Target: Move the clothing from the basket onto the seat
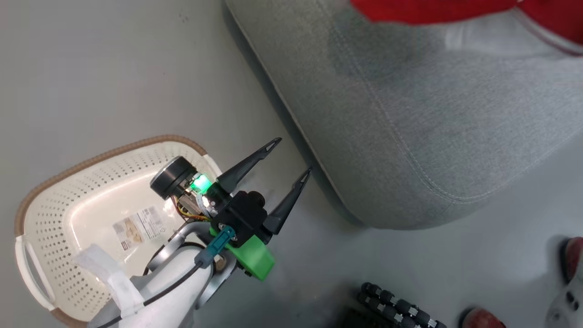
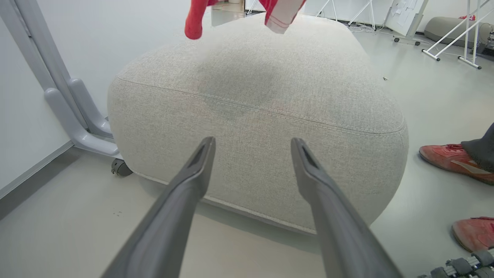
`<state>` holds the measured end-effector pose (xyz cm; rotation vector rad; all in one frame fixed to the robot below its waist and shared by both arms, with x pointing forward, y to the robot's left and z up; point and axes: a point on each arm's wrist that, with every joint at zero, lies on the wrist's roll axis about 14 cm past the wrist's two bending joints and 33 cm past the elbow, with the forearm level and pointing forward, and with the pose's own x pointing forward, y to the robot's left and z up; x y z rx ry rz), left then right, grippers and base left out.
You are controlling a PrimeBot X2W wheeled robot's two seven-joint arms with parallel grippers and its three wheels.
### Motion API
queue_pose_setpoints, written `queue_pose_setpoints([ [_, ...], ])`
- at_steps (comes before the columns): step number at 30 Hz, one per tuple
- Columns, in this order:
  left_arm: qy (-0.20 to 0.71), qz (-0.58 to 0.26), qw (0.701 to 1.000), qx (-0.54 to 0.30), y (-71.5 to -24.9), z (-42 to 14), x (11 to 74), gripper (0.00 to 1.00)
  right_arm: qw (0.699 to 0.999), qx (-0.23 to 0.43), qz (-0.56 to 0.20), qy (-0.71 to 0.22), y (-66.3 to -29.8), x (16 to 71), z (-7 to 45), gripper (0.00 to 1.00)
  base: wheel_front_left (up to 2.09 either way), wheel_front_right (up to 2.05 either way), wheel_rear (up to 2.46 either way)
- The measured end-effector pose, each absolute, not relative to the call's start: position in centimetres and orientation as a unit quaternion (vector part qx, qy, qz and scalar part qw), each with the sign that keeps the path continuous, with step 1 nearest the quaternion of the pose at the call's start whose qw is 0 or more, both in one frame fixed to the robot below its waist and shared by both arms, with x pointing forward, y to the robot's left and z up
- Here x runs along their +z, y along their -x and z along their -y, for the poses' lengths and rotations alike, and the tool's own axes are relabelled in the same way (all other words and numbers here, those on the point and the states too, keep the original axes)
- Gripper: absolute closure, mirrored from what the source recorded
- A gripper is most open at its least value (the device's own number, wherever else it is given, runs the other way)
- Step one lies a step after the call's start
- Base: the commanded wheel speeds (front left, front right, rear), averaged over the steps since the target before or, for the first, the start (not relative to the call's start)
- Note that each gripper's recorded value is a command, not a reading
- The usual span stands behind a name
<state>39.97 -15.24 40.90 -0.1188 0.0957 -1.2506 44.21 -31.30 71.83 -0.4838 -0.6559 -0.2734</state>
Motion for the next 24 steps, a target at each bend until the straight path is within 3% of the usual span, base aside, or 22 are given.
queue_pose_setpoints([
  [4, 0.065, -0.064, 0.814, -0.573, -40.9, 14.3, 38.8, 0.0, 0.898, -0.16, 0.314, 0.264, -47.1, 71.9, 34.2, 1.0, 0.0, 0.0, 0.0],
  [9, 0.076, -0.102, 0.835, -0.535, -42.2, 12.3, 35.3, 0.0, 0.916, -0.215, 0.213, 0.262, -50.3, 64.6, 39.1, 1.0, 0.0, 0.0, 0.0],
  [16, 0.082, -0.144, 0.848, -0.504, -42.1, 10.0, 31.8, 0.0, 0.938, -0.304, 0.056, 0.157, -49.9, 50.3, 43.6, 1.0, 0.0, 0.0, 0.0],
  [23, 0.09, -0.154, 0.858, -0.482, -42.4, 8.9, 31.5, 0.0, 0.933, -0.346, -0.021, 0.097, -48.0, 43.6, 44.7, 1.0, 0.0, 0.0, 0.0],
  [24, 0.092, -0.151, 0.861, -0.477, -42.6, 8.8, 31.7, 0.0, 0.931, -0.351, -0.021, 0.094, -47.7, 43.5, 44.8, 0.93, 0.0, 0.0, 0.0],
])
